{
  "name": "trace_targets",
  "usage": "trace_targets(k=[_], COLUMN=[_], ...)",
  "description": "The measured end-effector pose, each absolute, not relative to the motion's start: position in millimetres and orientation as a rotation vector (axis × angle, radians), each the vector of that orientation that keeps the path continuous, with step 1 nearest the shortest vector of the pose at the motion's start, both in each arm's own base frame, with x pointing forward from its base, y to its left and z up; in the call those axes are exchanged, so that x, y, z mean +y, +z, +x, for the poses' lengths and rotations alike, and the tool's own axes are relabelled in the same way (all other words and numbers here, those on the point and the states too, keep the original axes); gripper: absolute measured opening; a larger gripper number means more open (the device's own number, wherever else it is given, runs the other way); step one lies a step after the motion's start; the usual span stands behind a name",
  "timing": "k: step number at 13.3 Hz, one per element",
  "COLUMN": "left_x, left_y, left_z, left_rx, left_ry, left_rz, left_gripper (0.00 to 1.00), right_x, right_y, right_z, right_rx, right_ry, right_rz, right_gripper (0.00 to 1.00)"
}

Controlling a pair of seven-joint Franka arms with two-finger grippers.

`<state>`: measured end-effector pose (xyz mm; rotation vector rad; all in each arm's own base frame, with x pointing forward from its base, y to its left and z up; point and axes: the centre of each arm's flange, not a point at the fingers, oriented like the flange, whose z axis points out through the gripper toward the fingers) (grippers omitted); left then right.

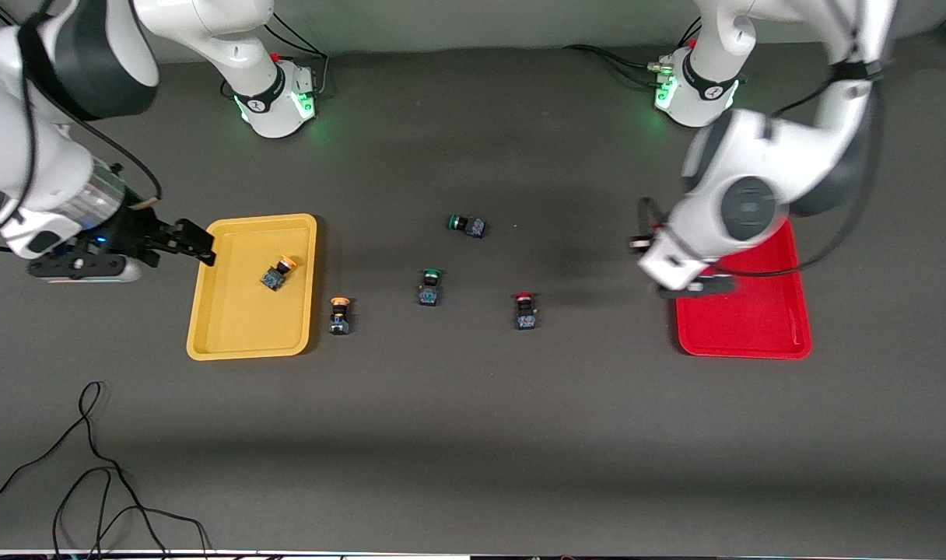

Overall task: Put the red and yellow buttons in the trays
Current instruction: 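Drop the orange button in the yellow tray while the left gripper lifts, then drop the red button in the red tray while the right gripper grasps another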

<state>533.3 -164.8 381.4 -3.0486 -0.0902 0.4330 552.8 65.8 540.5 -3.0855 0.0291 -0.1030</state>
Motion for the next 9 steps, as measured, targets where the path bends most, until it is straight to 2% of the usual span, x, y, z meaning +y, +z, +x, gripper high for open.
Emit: trace_targets(k=[2,4,7,9], left_x=[-99,-56,-42,-45], left_y=[365,322,243,219], left_z=[541,536,500,487], left_rx=[-0.057,-0.061,-0.059,-0.044], left_ry=[0.458,0.425,0.382,0.393], left_rz=[-3.031,-3.022,-3.041,-3.044], left_gripper=[0.29,0.29,0.29,0.29], right_x=[56,50,53,72], right_y=[558,570,563,534], right_z=[555,552,557,570], right_rx=[0.004,-0.027,-0.044,-0.077], right_ry=[-0.113,-0.077,-0.05,-0.016], right_rz=[-3.084,-3.086,-3.085,-3.081], right_gripper=[1.0,1.0,1.0,1.0])
